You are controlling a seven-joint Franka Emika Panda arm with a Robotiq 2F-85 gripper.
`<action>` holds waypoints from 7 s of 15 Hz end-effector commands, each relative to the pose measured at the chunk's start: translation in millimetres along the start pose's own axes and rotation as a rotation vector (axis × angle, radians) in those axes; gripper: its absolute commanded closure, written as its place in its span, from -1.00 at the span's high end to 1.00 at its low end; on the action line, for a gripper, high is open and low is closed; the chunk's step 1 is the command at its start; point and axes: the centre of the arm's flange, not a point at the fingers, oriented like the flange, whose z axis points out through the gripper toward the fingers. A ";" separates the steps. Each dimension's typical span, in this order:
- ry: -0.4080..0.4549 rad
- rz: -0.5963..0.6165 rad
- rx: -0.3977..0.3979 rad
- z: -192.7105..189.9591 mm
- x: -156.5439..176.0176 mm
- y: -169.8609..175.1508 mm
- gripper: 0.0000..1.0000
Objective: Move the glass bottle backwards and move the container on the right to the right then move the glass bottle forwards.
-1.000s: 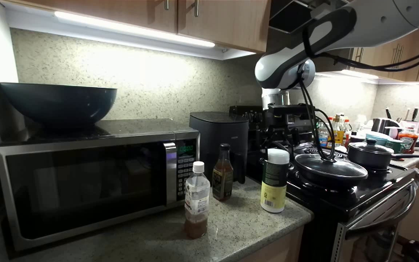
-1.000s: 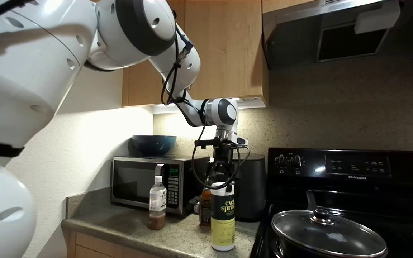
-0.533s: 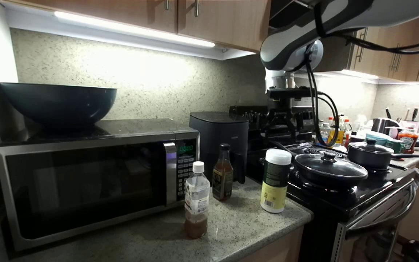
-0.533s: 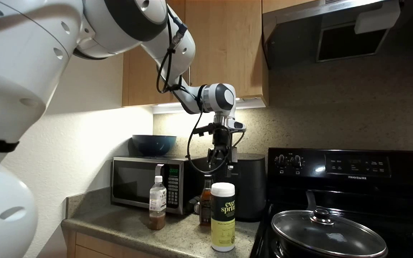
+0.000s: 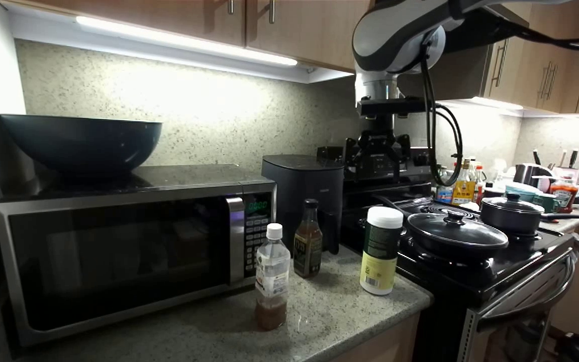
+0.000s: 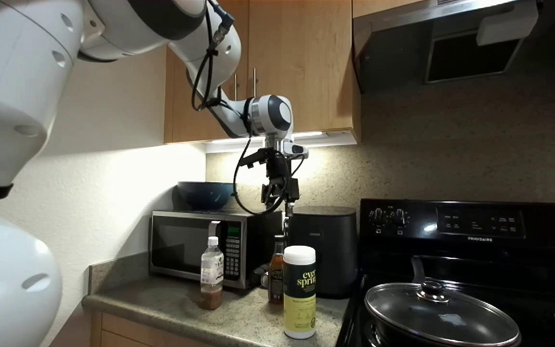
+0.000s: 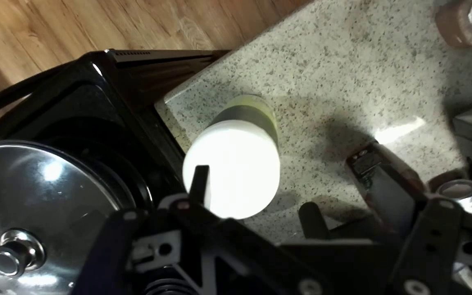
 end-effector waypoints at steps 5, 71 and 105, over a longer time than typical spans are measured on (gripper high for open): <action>-0.106 -0.385 -0.045 28.5 -17.5 -75.3 1.00; -0.033 -0.528 0.031 73.0 102.1 -137.9 1.00; -0.028 -0.359 0.138 43.9 91.0 -140.2 -0.10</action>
